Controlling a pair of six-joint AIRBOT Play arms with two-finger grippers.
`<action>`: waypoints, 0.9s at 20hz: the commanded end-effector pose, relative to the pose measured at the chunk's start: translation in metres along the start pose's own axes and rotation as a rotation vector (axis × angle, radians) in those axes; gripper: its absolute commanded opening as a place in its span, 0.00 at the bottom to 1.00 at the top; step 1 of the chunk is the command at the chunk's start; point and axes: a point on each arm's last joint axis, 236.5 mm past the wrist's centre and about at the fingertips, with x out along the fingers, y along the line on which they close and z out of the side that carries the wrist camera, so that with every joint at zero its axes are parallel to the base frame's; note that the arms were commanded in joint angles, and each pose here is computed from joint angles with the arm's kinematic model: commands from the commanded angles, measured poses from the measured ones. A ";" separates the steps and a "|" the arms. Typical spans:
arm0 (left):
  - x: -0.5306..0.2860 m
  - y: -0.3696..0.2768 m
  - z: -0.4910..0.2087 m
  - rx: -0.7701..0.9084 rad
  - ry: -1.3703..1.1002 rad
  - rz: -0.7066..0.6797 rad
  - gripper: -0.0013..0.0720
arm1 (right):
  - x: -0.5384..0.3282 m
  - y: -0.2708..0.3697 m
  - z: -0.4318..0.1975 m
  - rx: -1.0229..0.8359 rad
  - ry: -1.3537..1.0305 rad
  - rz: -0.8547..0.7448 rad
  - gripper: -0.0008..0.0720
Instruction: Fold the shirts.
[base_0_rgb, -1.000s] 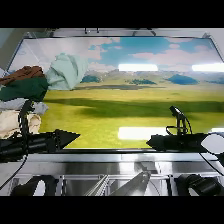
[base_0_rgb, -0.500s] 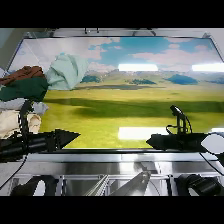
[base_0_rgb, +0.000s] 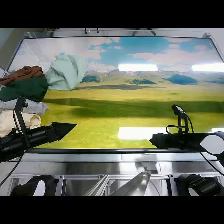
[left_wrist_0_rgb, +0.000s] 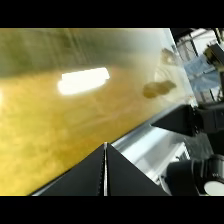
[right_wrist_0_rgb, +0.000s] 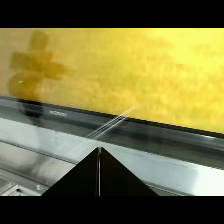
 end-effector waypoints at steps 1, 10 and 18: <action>-0.001 0.010 0.013 0.001 -0.056 0.045 0.05 | 0.000 -0.013 0.002 -0.065 -0.008 -0.054 0.04; -0.002 0.022 0.026 0.002 -0.112 0.093 0.41 | 0.000 -0.013 0.002 -0.110 -0.006 -0.055 0.04; -0.003 0.019 0.027 -0.015 -0.110 0.085 0.99 | 0.000 -0.010 0.001 -0.101 -0.004 -0.041 0.04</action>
